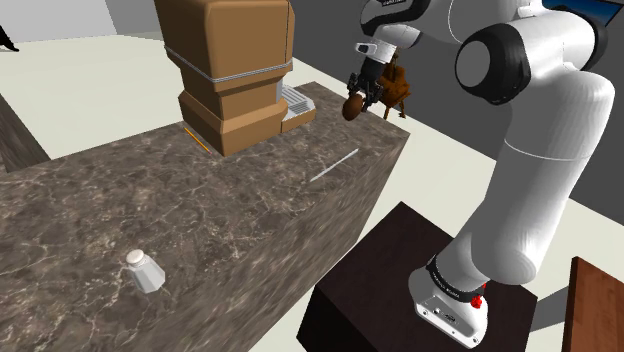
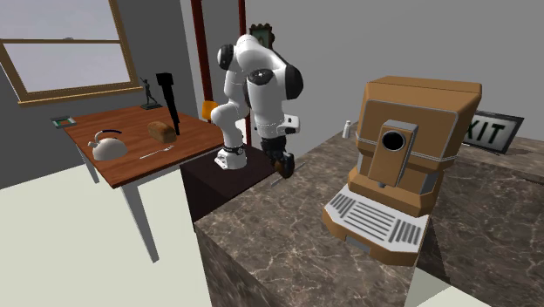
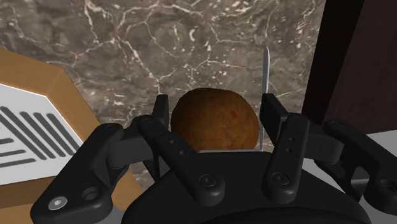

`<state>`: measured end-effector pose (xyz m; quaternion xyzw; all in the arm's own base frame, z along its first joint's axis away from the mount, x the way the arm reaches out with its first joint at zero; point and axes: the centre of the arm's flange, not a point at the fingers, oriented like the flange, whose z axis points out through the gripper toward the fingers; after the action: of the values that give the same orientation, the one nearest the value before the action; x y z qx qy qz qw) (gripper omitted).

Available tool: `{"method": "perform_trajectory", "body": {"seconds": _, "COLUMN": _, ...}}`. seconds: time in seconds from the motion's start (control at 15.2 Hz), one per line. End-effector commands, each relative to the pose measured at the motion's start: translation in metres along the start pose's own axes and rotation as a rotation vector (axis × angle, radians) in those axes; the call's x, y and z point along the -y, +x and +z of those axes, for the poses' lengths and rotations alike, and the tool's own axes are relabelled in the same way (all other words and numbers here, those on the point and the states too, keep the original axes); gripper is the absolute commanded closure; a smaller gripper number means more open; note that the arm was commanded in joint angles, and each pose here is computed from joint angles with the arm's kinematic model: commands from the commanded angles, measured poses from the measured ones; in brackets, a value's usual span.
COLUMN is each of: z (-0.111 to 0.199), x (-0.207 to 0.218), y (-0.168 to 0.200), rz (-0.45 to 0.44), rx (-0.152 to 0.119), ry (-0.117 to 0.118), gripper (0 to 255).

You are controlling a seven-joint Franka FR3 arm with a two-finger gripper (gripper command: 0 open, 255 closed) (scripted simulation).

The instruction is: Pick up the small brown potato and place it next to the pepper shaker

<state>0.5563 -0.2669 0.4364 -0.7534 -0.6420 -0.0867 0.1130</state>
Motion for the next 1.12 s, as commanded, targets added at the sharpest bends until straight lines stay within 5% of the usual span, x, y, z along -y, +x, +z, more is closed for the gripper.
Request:
{"method": "perform_trajectory", "body": {"seconds": 0.0, "z": -0.010, "x": 0.001, "y": 0.003, "rz": 0.000, "rx": 0.000, "ry": 0.000, "gripper": 255}}
{"method": "perform_trajectory", "body": {"seconds": 0.66, "z": -0.057, "x": 0.004, "y": 0.016, "rz": 0.000, "rx": 0.000, "ry": 0.000, "gripper": 255}}
{"method": "perform_trajectory", "body": {"seconds": 1.06, "z": -0.034, "x": 0.024, "y": 0.090, "rz": 0.000, "rx": 0.000, "ry": 0.000, "gripper": 255}}
